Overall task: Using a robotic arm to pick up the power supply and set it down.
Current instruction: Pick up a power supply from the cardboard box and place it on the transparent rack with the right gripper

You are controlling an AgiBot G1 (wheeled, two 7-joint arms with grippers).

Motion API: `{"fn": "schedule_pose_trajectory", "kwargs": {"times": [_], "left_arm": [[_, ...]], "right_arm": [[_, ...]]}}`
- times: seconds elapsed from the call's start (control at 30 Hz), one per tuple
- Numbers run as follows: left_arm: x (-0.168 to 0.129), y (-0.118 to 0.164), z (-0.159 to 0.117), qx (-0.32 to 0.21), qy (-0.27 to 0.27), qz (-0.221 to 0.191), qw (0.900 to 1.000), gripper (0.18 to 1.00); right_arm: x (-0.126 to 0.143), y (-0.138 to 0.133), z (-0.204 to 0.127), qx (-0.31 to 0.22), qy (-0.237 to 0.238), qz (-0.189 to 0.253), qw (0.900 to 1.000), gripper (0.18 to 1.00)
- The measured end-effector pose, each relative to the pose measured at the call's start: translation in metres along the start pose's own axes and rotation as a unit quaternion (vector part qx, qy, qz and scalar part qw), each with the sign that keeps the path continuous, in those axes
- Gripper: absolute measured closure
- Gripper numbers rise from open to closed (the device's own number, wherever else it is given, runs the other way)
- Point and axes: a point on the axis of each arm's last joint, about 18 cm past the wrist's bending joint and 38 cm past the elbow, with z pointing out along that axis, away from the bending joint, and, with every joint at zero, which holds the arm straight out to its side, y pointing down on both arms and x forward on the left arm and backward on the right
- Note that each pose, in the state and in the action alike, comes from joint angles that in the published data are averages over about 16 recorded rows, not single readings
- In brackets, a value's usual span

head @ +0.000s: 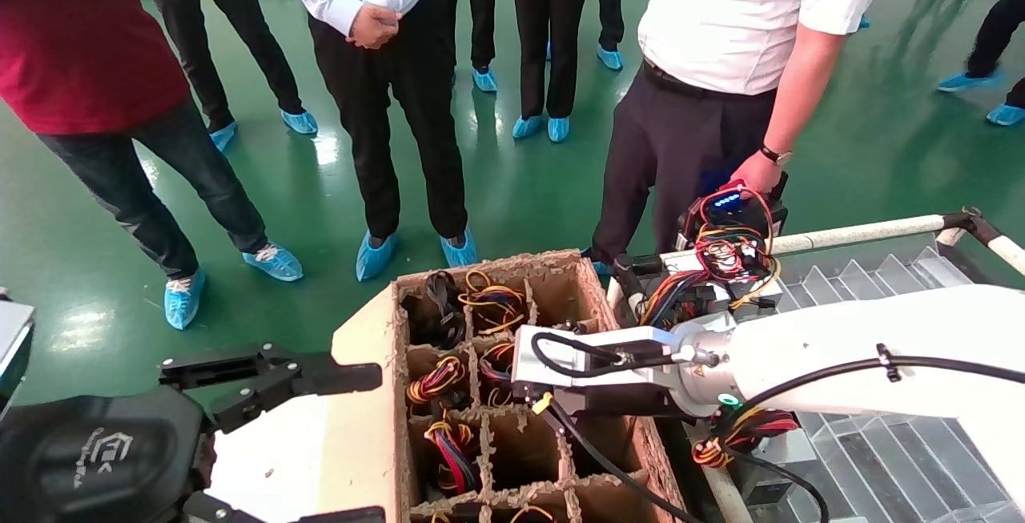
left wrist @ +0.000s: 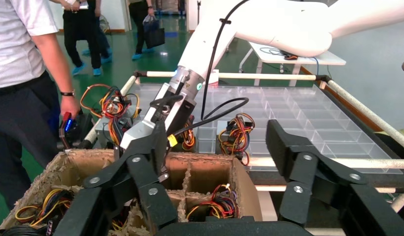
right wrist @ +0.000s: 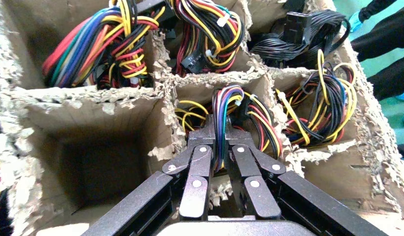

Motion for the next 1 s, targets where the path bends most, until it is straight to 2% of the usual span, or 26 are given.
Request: {"fn": "schedule_pose_trajectory", "kwargs": {"times": [0.3, 0.5, 0.67, 1.0], "left_arm": [[0.000, 0.000, 0.000, 0.000, 0.000, 0.000, 1.0000, 0.352], [0.000, 0.000, 0.000, 0.000, 0.000, 0.000, 1.0000, 0.263], [0.000, 0.000, 0.000, 0.000, 0.000, 0.000, 1.0000, 0.216], [0.000, 0.000, 0.000, 0.000, 0.000, 0.000, 1.0000, 0.186]], "right_arm": [[0.012, -0.015, -0.031, 0.035, 0.025, 0.003, 0.999, 0.975], [0.025, -0.031, -0.063, 0.071, 0.050, 0.006, 0.996, 0.979], [0.039, -0.045, -0.095, 0.107, 0.074, 0.007, 0.992, 0.979], [0.068, -0.063, -0.169, 0.169, 0.133, -0.003, 0.977, 0.980]]}}
